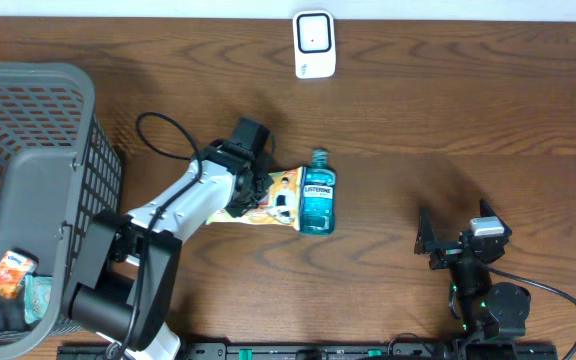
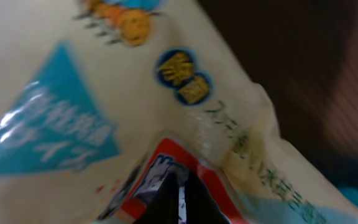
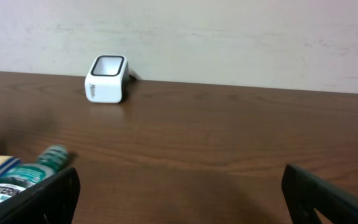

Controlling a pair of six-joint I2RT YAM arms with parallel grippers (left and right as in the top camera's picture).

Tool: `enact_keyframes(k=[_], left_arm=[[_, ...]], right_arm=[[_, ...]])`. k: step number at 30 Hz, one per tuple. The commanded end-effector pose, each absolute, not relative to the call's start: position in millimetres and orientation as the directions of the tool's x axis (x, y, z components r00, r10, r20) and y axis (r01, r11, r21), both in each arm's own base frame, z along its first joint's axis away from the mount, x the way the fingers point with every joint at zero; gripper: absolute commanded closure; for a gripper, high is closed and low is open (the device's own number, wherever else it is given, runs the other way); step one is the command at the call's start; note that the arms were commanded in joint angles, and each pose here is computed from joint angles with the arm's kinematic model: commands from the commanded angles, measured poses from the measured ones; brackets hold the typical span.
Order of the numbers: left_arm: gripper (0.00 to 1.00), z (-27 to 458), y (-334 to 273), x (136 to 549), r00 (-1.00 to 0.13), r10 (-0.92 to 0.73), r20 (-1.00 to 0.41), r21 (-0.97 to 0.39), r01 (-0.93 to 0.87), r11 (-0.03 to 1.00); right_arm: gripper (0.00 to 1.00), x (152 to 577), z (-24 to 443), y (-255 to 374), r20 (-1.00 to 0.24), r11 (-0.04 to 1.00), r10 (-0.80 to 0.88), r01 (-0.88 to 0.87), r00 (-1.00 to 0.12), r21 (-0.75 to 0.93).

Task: Scan the item barcode
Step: 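Hold the wipes packet against the bottle and push it rightward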

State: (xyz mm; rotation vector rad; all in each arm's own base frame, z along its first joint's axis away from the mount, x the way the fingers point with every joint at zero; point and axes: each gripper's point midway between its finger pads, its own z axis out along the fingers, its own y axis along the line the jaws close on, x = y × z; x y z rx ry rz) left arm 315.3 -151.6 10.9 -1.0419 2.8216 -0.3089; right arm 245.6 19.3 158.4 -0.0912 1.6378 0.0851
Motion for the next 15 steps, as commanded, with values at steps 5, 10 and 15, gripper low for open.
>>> enact_keyframes(k=[5, 10, 15], left_arm=[[0.93, -22.2, -201.0, 288.0, -0.859, -0.509, 0.045, -0.229, -0.505, 0.832], [0.93, -20.0, -199.7, 288.4, -0.875, -0.482, -0.037, -0.186, -0.468, 0.864], [0.93, 28.0, -176.1, 297.3, -0.873, -0.466, -0.145, -0.11, -0.454, 0.884]], right_arm=[[0.01, 245.4, 157.7, 19.2, -0.997, 0.994, 0.006, -0.108, -0.071, 0.014], [0.01, 245.4, 157.7, 19.3, -0.997, 0.994, 0.006, -0.109, -0.071, 0.014], [0.01, 245.4, 157.7, 19.2, -0.997, 0.994, 0.006, -0.108, -0.071, 0.014]])
